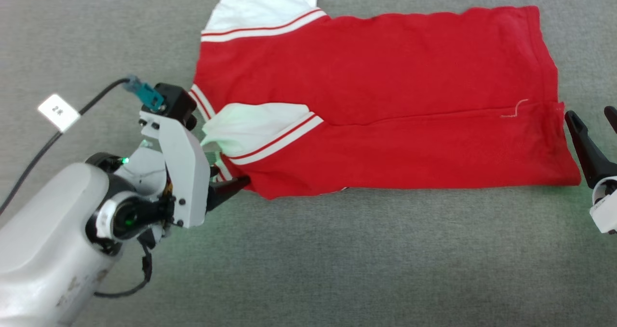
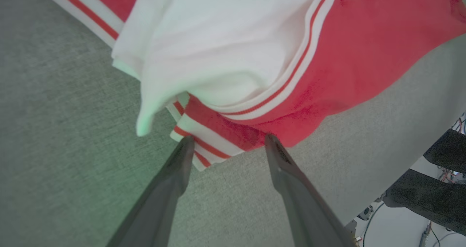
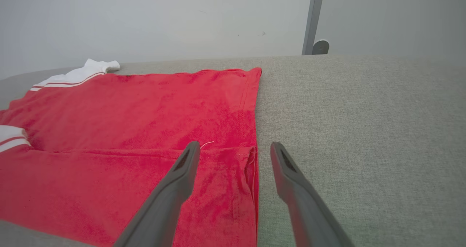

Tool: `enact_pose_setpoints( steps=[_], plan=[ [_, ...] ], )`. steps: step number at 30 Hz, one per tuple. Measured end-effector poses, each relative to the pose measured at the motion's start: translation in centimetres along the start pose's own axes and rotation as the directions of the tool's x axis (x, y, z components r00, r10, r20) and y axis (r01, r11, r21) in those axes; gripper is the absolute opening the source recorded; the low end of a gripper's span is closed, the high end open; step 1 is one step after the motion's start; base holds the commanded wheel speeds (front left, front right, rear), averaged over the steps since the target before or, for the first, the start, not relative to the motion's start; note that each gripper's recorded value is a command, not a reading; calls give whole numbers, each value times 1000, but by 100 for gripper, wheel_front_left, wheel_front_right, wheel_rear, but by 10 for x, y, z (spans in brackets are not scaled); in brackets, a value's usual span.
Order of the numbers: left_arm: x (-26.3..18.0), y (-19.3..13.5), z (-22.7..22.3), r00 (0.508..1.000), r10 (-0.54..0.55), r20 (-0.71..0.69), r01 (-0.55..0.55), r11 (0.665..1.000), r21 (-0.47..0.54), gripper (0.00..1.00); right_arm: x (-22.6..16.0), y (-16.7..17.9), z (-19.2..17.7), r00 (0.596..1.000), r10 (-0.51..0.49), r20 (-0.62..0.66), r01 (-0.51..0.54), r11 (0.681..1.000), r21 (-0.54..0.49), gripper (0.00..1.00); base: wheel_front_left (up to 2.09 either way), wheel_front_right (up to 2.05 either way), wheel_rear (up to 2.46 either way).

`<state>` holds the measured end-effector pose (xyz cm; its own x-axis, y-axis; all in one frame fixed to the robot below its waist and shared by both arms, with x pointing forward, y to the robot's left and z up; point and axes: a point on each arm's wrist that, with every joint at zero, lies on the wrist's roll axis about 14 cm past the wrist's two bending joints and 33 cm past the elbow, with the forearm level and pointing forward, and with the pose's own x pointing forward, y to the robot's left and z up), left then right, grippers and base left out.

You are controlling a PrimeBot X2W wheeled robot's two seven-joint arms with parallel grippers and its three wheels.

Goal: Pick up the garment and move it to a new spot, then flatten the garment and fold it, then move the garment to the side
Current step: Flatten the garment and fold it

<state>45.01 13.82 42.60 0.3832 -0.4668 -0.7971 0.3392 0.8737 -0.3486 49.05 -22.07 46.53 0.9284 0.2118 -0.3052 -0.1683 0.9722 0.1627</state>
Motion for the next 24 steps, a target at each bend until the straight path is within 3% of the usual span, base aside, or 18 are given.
enact_pose_setpoints(
  steps=[12,13,14,15,16,20,24],
  plan=[
    [44,7,-6,992,-52,-114,45,997,-58,100,-4,-21,-14,998,-54,-42,55,999,3,100,0,0,0],
    [46,8,-6,992,-56,-114,50,997,-57,85,-3,-22,-16,997,-57,-48,57,998,1,100,0,0,0],
    [47,9,-6,992,-59,-112,53,997,-55,47,-3,-23,-17,997,-56,-56,56,998,-2,100,0,0,0],
    [47,9,-6,992,-60,-107,55,997,-56,27,-2,-22,-18,996,-52,-67,52,999,-6,100,0,0,0],
    [48,10,-6,993,-62,-100,56,997,-62,0,-2,-21,-20,996,-48,-81,47,999,-10,100,0,0,0],
    [49,11,-4,995,-66,-74,61,996,-69,0,-2,-17,-35,981,-20,-195,12,999,-42,100,0,0,0],
    [48,8,-4,996,-74,-54,71,996,-56,0,-7,-11,-55,936,10,-353,-40,996,-78,100,0,0,0]
  ],
)
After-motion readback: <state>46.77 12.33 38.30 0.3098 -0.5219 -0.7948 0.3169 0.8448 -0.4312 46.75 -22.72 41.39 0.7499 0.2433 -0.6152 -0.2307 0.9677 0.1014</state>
